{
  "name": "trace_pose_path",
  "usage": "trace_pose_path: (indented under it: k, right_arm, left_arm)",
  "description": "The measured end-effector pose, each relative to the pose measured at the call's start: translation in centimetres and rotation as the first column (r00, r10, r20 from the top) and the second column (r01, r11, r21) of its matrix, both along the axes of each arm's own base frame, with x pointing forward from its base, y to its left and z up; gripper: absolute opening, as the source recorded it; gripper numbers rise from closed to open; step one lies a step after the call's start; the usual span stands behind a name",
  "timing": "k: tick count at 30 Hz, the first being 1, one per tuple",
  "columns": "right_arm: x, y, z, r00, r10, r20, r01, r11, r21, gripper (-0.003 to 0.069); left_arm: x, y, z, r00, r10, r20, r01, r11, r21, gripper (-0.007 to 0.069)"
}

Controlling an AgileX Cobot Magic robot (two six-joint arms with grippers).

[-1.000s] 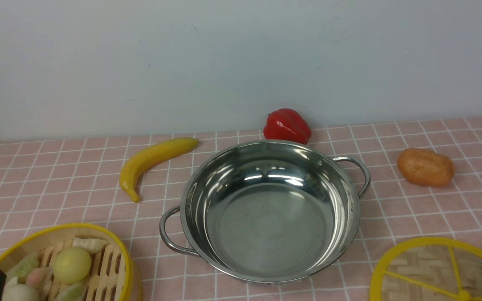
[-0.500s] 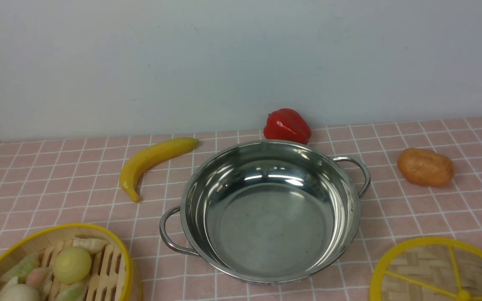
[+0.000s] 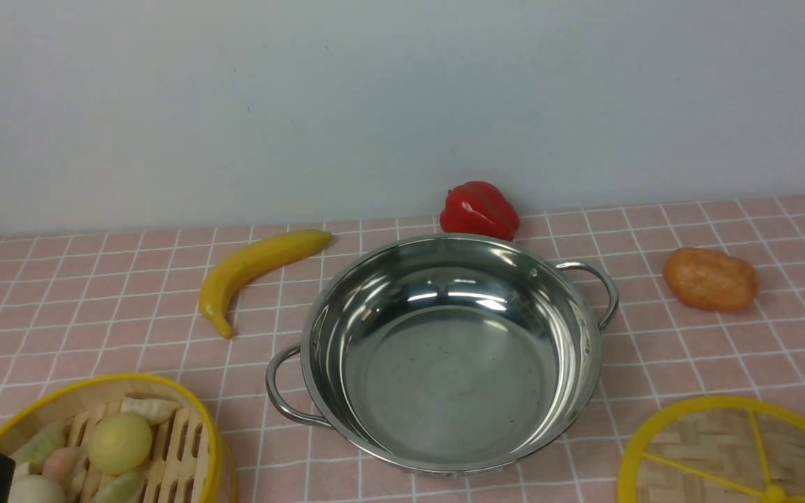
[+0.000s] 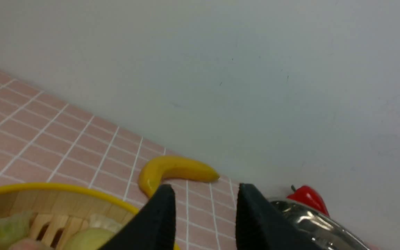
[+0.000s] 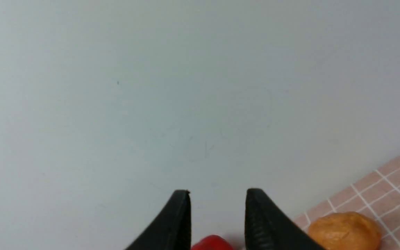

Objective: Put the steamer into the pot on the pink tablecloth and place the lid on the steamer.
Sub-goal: 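Grasp the rim of the steamer basket holding the buns with the left gripper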

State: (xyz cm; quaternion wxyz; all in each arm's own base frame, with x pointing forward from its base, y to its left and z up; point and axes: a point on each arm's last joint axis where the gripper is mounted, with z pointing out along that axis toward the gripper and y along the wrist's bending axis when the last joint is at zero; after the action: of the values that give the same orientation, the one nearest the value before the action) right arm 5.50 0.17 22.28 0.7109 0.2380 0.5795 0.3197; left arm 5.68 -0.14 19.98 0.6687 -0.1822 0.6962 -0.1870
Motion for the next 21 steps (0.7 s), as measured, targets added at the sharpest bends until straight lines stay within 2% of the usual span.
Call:
trace_pose_path:
  k: [4,7,13,16,19,20,21]
  right_arm:
    - [0.0,-0.1,0.1,1.000,0.021,0.007,-0.021,0.993,0.120,0.0240]
    - [0.0,-0.1,0.0,1.000,0.030,-0.002,-0.029,0.987,0.159,0.0240]
    - [0.0,0.0,-0.2,0.999,0.028,-0.028,-0.024,0.992,0.128,0.0240]
    - [0.0,0.1,-0.2,0.999,0.019,-0.026,-0.017,0.998,0.053,0.0240]
    - [0.0,0.1,-0.2,1.000,0.011,-0.025,-0.012,1.000,-0.014,0.0240]
    - [0.0,0.1,-0.2,1.000,0.011,-0.025,-0.011,1.000,-0.021,0.0240]
    - [0.0,0.2,-0.2,1.000,0.008,-0.024,-0.009,0.999,-0.054,0.0240]
  left_arm:
    - [0.0,-0.1,-0.5,0.999,-0.006,-0.053,0.006,1.000,0.000,0.0243]
    - [0.2,-0.1,0.2,0.996,-0.009,-0.091,0.010,1.000,0.007,0.0243]
    - [1.8,-0.4,5.1,0.963,-0.050,-0.266,0.097,0.981,0.168,0.0243]
    - [3.2,-0.8,7.0,0.882,-0.102,-0.460,0.246,0.932,0.266,0.0243]
    - [4.7,-1.5,8.1,0.746,-0.180,-0.642,0.435,0.861,0.264,0.0243]
    - [4.9,-1.5,8.2,0.744,-0.184,-0.643,0.443,0.855,0.268,0.0243]
    - [5.3,-1.7,8.4,0.693,-0.209,-0.690,0.503,0.826,0.254,0.0243]
